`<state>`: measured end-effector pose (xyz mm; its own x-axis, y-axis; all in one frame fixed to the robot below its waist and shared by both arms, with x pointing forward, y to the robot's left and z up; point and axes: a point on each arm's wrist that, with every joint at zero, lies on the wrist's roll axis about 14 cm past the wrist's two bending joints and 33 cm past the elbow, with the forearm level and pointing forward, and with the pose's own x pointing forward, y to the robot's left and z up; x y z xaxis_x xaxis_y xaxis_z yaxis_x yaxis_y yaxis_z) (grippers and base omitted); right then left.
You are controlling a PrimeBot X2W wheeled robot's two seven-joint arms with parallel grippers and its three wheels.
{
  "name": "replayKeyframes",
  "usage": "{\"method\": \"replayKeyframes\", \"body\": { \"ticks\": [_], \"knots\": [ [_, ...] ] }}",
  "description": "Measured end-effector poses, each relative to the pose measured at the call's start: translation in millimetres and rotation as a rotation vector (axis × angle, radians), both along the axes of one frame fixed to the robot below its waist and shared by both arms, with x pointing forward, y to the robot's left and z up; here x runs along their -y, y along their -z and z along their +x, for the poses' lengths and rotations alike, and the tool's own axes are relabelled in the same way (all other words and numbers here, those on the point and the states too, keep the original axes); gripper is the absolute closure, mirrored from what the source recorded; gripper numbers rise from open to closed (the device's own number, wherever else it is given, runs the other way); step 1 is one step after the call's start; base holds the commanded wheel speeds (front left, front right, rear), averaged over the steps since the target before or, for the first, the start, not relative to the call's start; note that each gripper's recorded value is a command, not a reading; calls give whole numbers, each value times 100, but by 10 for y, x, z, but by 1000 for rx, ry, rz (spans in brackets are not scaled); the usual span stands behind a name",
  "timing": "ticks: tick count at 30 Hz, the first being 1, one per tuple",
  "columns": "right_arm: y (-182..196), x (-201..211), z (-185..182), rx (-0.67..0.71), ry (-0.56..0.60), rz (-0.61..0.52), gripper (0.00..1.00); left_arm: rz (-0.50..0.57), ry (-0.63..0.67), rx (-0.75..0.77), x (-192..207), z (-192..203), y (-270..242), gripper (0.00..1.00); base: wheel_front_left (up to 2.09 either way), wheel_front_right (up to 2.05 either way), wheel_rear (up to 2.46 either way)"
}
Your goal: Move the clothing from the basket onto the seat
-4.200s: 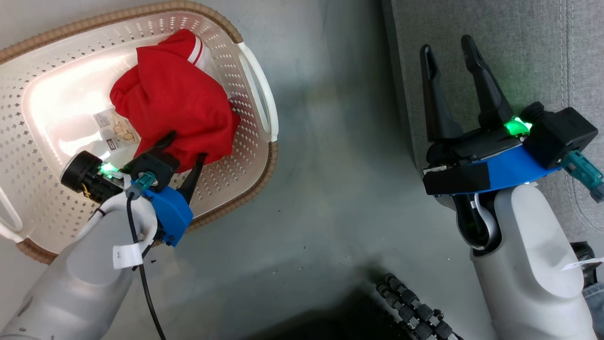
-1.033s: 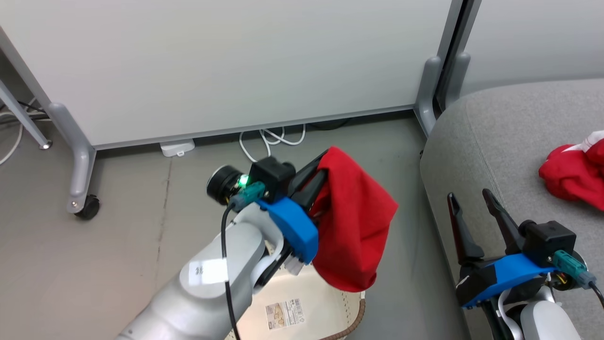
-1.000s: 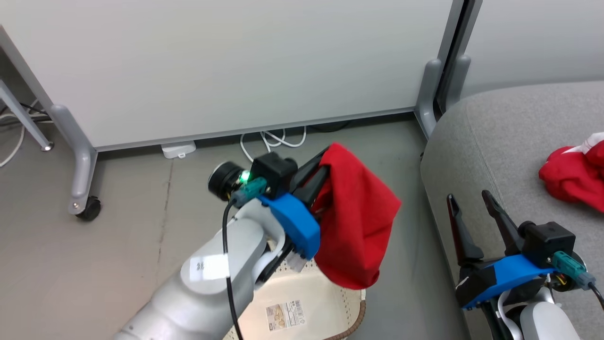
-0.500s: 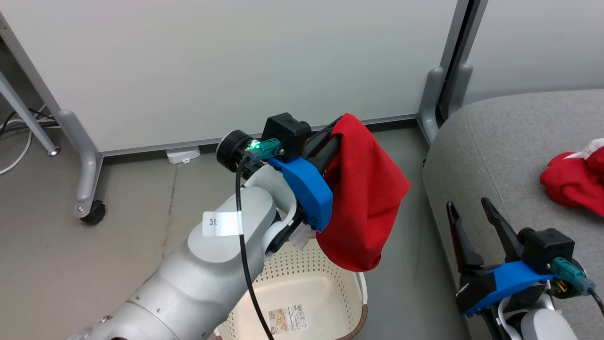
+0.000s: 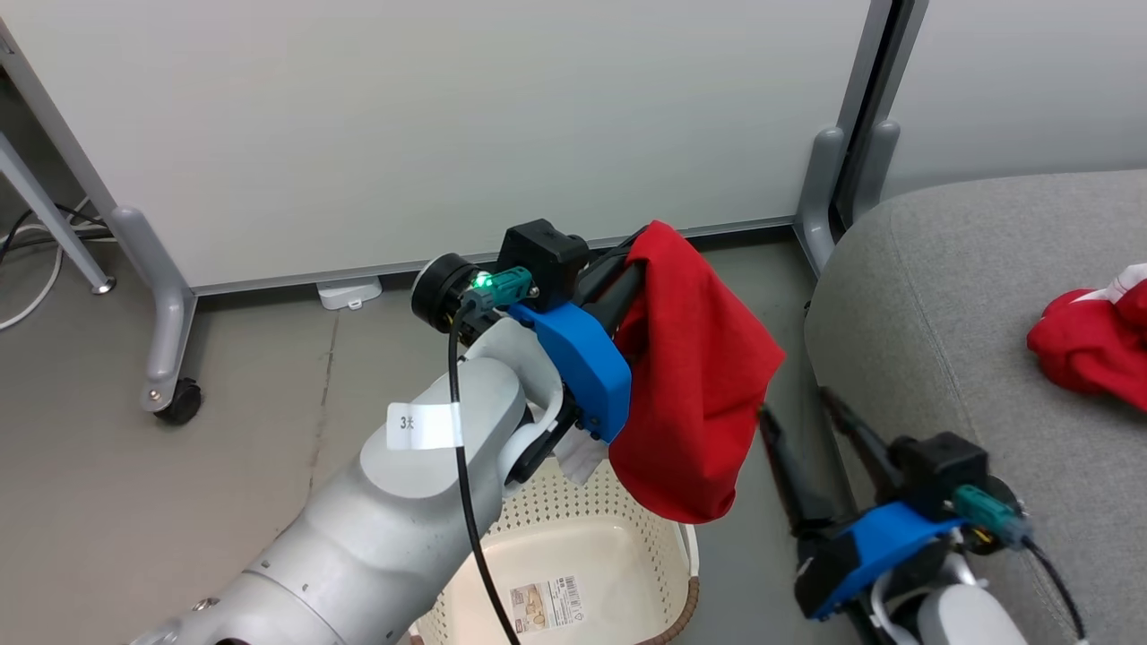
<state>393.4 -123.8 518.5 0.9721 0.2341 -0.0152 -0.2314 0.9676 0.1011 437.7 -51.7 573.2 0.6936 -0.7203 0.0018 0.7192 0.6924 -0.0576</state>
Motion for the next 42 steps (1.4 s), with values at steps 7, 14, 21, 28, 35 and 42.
{"method": "replayKeyframes", "body": {
  "ticks": [7,14,21,28,35,42],
  "knots": [
    [51,-542,71,-28,-167,-20,0,5,-3,-14,-16,25,74,100,0,0,0],
    [136,-826,231,-64,-253,-33,0,3,-4,-22,-38,48,111,100,0,0,0],
    [185,-984,348,-76,-294,-11,0,5,-6,-31,-75,25,133,100,0,0,0],
    [190,-1034,458,-81,-300,13,0,7,-9,-37,-94,-12,146,100,0,0,0],
    [190,-1038,559,-85,-297,0,0,7,3,-42,-68,-70,145,100,0,0,0],
    [207,-1038,594,-94,-296,-5,51,7,9,-41,-53,-108,136,100,0,0,0]
  ]
}}
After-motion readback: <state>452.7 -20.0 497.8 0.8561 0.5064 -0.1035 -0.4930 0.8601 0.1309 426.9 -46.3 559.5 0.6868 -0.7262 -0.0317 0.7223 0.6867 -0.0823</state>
